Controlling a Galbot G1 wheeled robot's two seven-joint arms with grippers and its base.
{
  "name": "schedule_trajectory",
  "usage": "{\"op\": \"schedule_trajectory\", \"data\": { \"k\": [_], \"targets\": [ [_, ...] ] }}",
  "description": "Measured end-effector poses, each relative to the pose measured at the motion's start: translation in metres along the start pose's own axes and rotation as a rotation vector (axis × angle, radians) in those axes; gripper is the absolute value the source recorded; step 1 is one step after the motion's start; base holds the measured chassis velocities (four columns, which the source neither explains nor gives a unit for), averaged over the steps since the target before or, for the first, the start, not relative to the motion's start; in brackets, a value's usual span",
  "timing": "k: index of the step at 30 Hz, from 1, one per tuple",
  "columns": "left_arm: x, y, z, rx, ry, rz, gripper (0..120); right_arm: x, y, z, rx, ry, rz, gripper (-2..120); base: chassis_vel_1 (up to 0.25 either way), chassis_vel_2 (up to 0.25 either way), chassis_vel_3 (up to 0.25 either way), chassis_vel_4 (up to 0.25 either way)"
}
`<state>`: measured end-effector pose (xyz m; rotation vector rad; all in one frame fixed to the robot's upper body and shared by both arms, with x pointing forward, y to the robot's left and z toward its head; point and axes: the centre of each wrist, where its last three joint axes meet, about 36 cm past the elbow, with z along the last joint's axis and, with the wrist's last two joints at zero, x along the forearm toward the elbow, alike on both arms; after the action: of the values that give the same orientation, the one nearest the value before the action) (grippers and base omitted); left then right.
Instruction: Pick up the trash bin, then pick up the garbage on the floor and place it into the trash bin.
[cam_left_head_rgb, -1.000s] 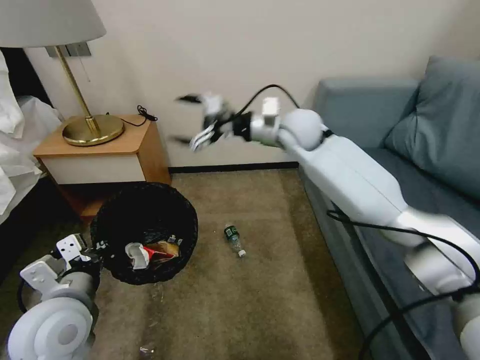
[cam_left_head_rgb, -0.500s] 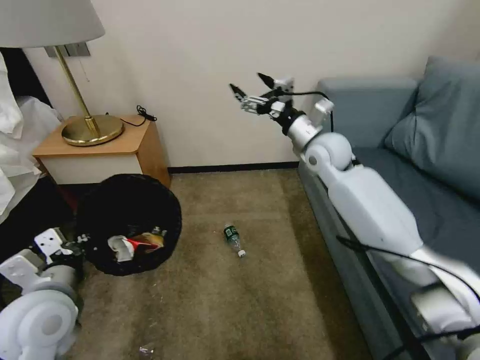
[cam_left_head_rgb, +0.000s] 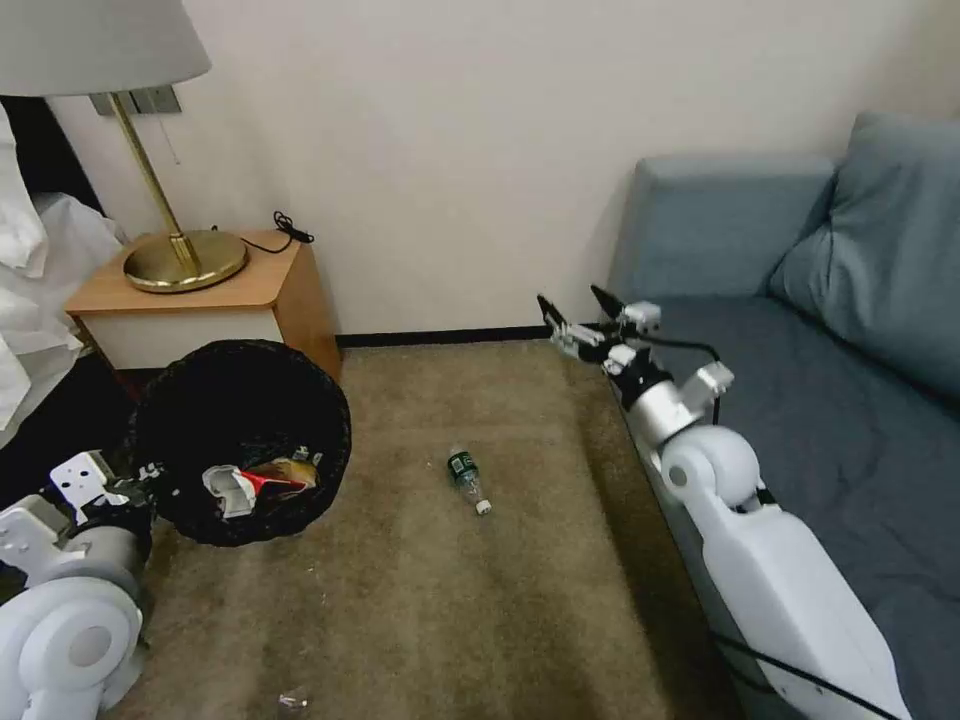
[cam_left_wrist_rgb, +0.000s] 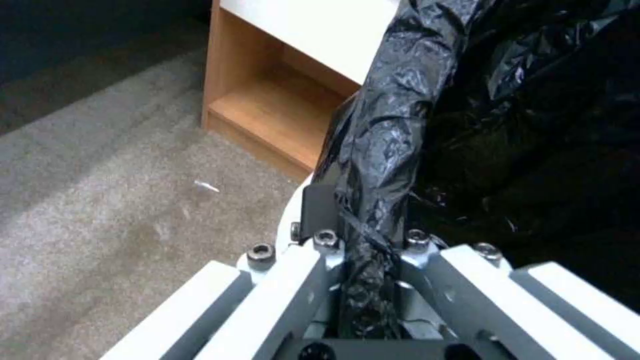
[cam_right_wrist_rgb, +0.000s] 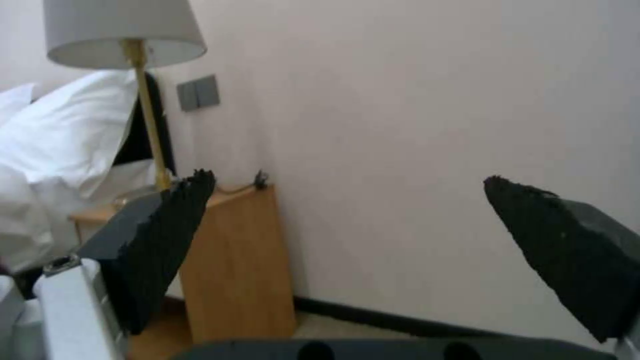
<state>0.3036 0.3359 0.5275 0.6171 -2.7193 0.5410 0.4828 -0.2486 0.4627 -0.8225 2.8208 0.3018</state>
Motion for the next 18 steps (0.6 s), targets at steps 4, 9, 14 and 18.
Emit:
{"op": "schedule_trajectory", "data": {
  "k": [4,9,14,18],
  "targets": [
    [0.004,-0.001,0.001,0.001,0.0,0.003,1,0.005,0.002,0.007,0.014,0.009,-0.022,100,0.0,0.0,0.0,0.0],
    [0.008,-0.002,0.0,0.004,-0.004,0.005,1,0.008,0.007,0.011,0.012,0.008,-0.043,100,0.0,0.0,0.0,0.0],
    [0.01,-0.003,0.002,0.009,0.0,0.006,1,0.01,0.011,0.016,0.01,0.008,-0.053,100,0.0,0.0,0.0,0.0],
    [0.011,-0.004,0.003,0.011,0.001,0.006,1,0.014,0.01,0.018,0.018,0.016,-0.067,100,-0.059,0.05,0.07,-0.051]
  ]
}}
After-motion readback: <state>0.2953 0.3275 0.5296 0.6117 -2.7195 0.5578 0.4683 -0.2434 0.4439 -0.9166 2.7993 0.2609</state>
